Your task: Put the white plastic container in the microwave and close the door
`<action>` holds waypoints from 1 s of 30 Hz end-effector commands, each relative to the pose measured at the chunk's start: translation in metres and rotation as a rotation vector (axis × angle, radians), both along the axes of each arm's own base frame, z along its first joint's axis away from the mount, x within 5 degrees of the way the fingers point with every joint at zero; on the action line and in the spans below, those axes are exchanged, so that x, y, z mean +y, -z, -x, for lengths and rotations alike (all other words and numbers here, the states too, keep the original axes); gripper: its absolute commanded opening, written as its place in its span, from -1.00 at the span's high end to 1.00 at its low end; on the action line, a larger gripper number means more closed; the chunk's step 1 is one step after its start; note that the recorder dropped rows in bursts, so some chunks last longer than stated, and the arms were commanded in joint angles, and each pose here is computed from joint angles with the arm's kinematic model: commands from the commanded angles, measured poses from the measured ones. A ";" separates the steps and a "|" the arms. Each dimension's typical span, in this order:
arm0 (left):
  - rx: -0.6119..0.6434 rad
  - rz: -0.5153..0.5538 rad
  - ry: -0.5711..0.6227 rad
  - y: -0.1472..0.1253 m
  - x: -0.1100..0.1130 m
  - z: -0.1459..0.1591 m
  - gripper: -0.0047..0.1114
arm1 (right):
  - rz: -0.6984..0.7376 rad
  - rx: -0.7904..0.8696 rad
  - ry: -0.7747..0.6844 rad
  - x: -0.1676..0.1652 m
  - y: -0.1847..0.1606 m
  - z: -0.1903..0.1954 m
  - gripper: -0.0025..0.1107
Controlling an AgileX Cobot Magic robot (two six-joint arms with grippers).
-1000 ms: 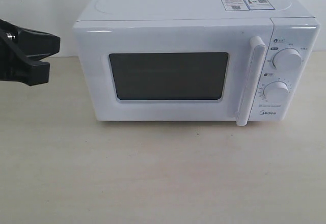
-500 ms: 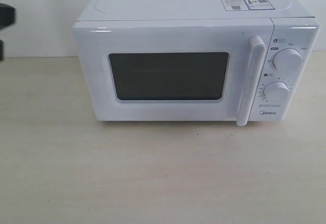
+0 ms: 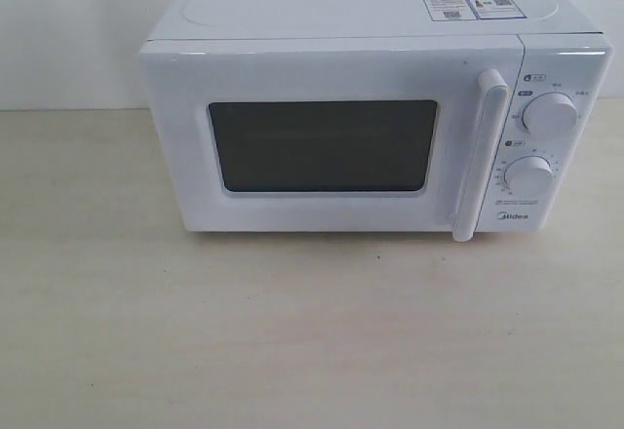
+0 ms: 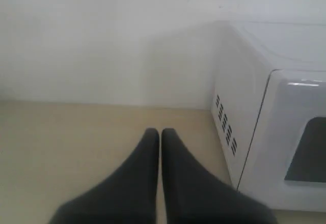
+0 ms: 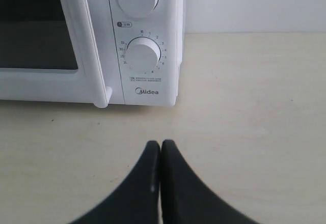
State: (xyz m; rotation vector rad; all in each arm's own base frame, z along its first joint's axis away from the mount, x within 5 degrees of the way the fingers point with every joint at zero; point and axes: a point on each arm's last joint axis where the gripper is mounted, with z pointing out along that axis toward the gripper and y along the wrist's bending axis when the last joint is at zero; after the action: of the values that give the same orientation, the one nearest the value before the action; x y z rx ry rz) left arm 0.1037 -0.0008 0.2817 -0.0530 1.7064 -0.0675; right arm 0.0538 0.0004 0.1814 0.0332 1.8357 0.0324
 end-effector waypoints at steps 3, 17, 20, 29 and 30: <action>0.016 0.329 -0.106 0.056 0.005 0.015 0.84 | 0.005 -0.007 0.003 0.000 -0.001 0.000 0.96; -0.077 -0.016 -0.042 0.081 0.002 0.046 0.84 | 0.005 -0.007 0.003 0.000 -0.001 0.000 0.96; -0.022 -0.020 -0.032 0.087 0.001 0.048 0.84 | 0.005 -0.007 0.003 0.000 -0.001 0.000 0.96; 0.081 -0.017 -0.016 0.096 0.000 0.049 0.84 | 0.005 -0.007 0.003 0.000 -0.001 0.000 0.96; 0.081 -0.014 -0.016 0.096 0.000 0.049 0.84 | 0.005 -0.007 0.003 0.000 -0.001 0.000 0.96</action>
State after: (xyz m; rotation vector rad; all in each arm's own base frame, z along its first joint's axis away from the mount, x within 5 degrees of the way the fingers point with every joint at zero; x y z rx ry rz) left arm 0.0547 -0.0014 0.1874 -0.0531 1.7798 -0.0396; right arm 0.0537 0.0004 0.1815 0.0332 1.8350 0.0324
